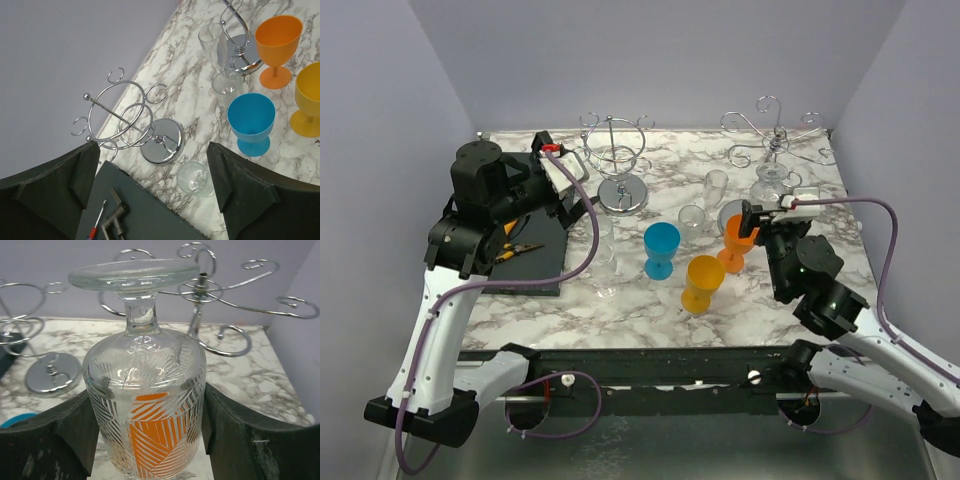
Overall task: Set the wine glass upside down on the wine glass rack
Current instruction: Turn the wine glass upside down at the wine rack.
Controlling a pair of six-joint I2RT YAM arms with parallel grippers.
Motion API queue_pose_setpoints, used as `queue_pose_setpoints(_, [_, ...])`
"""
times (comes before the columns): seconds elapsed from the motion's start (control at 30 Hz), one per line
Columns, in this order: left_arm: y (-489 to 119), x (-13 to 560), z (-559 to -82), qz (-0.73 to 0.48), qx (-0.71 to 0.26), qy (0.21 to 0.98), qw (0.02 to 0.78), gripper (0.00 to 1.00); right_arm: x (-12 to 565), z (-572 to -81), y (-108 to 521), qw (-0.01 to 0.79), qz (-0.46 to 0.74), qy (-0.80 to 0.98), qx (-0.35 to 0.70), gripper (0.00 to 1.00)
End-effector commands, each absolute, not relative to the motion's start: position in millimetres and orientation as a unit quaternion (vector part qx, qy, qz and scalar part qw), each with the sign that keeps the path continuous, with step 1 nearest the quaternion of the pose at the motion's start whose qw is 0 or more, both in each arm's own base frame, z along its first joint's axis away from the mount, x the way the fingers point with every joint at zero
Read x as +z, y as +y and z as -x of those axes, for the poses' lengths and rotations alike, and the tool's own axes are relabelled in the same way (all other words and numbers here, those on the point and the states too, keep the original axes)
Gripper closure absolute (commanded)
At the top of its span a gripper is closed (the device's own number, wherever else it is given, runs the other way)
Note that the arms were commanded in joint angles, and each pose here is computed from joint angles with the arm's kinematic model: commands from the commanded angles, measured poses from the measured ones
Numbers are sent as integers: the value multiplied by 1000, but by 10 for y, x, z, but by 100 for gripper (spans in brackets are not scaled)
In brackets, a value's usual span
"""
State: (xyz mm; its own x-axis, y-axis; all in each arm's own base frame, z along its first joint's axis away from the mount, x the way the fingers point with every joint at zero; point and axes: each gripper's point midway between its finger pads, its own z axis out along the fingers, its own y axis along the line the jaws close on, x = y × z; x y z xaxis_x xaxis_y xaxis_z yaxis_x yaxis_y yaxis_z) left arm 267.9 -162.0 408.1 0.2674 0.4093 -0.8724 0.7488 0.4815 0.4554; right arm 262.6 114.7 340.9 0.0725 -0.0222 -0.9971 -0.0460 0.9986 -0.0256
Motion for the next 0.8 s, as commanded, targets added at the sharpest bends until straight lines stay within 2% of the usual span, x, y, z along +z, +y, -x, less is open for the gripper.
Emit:
queue_pose_setpoints(0.0, [-1736, 4211, -2630, -483, -176, 580, 632, 3, 3407, -2741, 744, 741, -54, 670, -18, 99])
queue_pose_setpoints(0.27, [-1792, 4216, -2642, -484, -193, 577, 629, 3, 3048, -2938, 419, 708, -111, 696, -40, 99])
queue_pose_setpoints(0.6, [-1864, 4083, -2683, -493, -214, 581, 611, 3, 2905, -2770, 127, 702, -161, 691, -62, 99])
queue_pose_setpoints(0.77, [-1891, 4022, -2697, -493, -225, 585, 603, 3, 2738, -2849, -50, 689, -178, 697, -86, 99])
